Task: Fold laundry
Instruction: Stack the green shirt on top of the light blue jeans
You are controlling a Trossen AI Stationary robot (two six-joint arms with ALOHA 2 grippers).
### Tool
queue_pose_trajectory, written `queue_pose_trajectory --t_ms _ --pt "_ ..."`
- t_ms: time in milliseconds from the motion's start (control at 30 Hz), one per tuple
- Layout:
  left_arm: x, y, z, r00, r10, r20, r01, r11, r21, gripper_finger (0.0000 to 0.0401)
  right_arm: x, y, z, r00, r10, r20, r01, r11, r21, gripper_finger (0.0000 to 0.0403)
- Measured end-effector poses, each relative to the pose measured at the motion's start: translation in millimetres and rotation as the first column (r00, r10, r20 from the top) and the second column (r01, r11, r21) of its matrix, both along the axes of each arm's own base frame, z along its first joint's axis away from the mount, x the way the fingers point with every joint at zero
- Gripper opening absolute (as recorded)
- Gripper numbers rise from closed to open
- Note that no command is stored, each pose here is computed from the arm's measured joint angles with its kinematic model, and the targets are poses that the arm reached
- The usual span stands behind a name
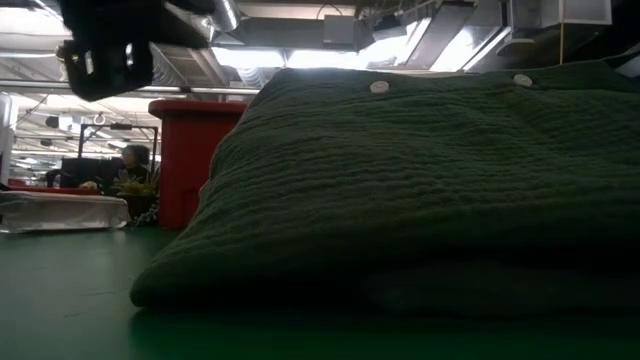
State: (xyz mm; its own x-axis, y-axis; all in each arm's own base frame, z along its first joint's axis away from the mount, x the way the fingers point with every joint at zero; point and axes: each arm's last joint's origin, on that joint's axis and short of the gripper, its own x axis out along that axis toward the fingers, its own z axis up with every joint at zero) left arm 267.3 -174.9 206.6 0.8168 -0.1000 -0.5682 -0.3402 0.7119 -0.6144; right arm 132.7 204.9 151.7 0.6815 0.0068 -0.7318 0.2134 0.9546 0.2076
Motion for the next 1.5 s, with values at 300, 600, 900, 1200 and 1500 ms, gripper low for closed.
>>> queue_pose_trajectory --t_ms 300,600,900,1200,1500 --pt "7 3 -20 0.991 0.105 -0.081 -0.109 0.992 -0.057 0.0151 0 0 0 1.000 -0.001 0.000 0.001 1.000 0.000 0.0106" --pt "22 6 -53 0.981 0.143 -0.130 -0.146 0.989 -0.016 0.0193 0 0 0 1.000 0.009 -0.015 -0.009 1.000 0.006 0.0020" --pt "34 8 -77 0.977 0.163 -0.137 -0.167 0.986 -0.014 0.0194 0 0 0 1.000 0.020 -0.003 -0.020 1.000 -0.015 0.0018" --pt "41 12 -77 0.983 0.093 -0.157 -0.110 0.988 -0.109 0.0146 4 6 5 0.995 0.063 0.083 -0.061 0.998 -0.026 0.0011" --pt "38 11 -38 0.997 0.054 -0.046 -0.062 0.978 -0.201 0.0013 12 16 24 0.976 0.115 0.183 -0.098 0.990 -0.099 0.0009"
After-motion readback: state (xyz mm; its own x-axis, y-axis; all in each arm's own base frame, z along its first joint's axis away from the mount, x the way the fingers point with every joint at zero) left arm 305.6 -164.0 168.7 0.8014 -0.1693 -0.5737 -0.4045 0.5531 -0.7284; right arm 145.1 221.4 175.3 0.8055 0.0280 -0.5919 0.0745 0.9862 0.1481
